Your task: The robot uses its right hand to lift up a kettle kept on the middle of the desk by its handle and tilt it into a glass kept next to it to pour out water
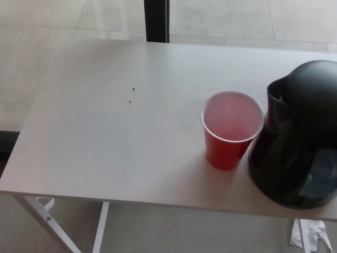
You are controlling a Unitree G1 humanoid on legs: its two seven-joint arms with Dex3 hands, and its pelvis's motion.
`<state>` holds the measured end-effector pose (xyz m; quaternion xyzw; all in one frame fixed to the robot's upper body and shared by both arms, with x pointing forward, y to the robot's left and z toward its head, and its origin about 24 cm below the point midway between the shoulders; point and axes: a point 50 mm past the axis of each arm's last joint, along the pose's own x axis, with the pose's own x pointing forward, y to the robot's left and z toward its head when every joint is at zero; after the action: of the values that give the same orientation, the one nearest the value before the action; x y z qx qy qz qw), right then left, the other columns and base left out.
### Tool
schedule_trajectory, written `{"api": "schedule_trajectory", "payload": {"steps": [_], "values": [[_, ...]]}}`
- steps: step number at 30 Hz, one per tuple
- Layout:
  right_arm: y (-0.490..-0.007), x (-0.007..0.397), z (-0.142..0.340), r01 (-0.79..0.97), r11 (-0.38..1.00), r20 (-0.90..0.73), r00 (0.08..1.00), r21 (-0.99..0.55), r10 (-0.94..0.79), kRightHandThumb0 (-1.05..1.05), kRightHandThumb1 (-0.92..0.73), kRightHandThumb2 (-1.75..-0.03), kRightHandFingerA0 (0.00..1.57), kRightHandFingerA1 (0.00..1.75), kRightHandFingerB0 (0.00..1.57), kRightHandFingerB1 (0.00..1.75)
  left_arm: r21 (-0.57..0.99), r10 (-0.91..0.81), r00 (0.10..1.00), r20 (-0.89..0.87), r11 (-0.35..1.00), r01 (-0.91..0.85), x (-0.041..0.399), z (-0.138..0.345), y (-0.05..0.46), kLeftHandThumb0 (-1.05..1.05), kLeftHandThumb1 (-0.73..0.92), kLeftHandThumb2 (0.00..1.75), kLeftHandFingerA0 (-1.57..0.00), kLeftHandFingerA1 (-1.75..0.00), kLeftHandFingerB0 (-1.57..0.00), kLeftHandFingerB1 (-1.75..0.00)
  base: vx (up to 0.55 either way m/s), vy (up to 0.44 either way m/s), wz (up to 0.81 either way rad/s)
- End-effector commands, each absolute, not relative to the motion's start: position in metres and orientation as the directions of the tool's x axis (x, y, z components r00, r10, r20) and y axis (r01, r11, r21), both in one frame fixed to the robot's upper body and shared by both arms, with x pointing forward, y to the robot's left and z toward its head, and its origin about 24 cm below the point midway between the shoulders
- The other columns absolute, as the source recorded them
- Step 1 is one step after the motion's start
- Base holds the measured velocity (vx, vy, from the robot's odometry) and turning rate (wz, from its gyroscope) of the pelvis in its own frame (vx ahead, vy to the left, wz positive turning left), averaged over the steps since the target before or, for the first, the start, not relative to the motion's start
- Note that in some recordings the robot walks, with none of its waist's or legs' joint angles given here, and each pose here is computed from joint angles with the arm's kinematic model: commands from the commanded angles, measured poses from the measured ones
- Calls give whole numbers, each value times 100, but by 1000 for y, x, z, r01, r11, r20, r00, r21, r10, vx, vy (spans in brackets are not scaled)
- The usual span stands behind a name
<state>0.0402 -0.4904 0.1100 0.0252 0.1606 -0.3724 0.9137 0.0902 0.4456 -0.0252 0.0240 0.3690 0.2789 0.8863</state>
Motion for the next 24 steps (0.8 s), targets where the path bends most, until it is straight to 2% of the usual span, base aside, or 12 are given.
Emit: {"api": "schedule_trajectory", "payload": {"steps": [1, 3, 4, 5, 7, 8, 10, 14, 18, 19, 23, 24], "values": [[-494, -11, 31, 985, 168, -399, 170, 39, -901, -59, -64, -58, 0, 97, 0, 19, 289, 546, 532, -647, 822, -491, 86, -27, 448, -105, 36, 123, -123, -112, -88, -160, 0, 0, 0], [-490, -8, 25, 985, 169, -435, 160, 17, -886, -68, -49, -85, 34, 85, 0, 31, 289, 547, 532, -647, 821, -493, 85, -25, 449, -105, 36, 123, -121, -114, -86, -162, 0, 0, 0], [-486, -3, 22, 971, 238, -445, 207, -13, -871, -65, -74, -59, 11, 101, 0, 14, 290, 548, 527, -650, 820, -494, 85, -25, 449, -105, 35, 125, -121, -114, -85, -164, 0, 0, 0], [-484, 0, 20, 956, 291, -447, 246, -35, -860, -76, -51, -87, 0, 64, 0, 21, 310, 548, 529, -648, 824, -474, 85, -24, 449, -105, 38, 126, -120, -116, -86, -162, 0, 0, 0], [-483, 1, 19, 957, 290, -441, 253, -18, -861, -79, -49, -86, 0, 64, 0, 17, 309, 550, 525, -650, 822, -479, 85, -25, 449, -105, 37, 126, -123, -112, -86, -162, 0, 0, 0], [-482, 3, 18, 952, 305, -439, 266, -21, -858, -67, -70, -60, 0, 90, 0, 26, 311, 552, 521, -650, 820, -481, 85, -26, 449, -105, 37, 125, -122, -113, -86, -162, 0, 0, 0], [-479, 10, 15, 933, 357, -438, 303, -46, -847, -73, -53, -89, 26, 79, 0, 26, 307, 555, 521, -648, 817, -489, 87, -25, 449, -105, 35, 128, -122, -114, -84, -165, 0, 0, 0], [-475, 15, 11, 883, 463, -446, 383, -81, -809, -68, -61, -59, 67, 117, 0, 27, 298, 550, 525, -649, 819, -490, 87, -26, 448, -105, 36, 126, -119, -117, -86, -164, 0, 0, 0], [-474, 17, 10, 855, 502, -443, 404, -128, -800, -70, -48, -84, 39, 80, 3, 26, 292, 552, 515, -656, 815, -501, 86, -27, 449, -105, 36, 130, -122, -117, -78, -174, 0, 0, 0], [-474, 17, 10, 853, 506, -443, 406, -131, -799, -66, -58, -57, 31, 88, 0, 37, 290, 549, 515, -658, 816, -500, 85, -27, 448, -105, 34, 123, -117, -120, -82, -167, 0, 0, 0], [-474, 18, 11, 826, 543, -441, 437, -149, -784, -61, -55, -56, 32, 86, 0, 39, 309, 556, 515, -653, 816, -489, 84, -27, 449, -105, 33, 123, -120, -116, -80, -171, 0, 0, 0], [-474, 18, 11, 818, 553, -442, 443, -157, -780, -61, -42, -81, 36, 77, 0, 37, 310, 555, 517, -652, 817, -486, 84, -27, 449, -105, 29, 119, -119, -117, -88, -165, 0, 0, 0]]}}
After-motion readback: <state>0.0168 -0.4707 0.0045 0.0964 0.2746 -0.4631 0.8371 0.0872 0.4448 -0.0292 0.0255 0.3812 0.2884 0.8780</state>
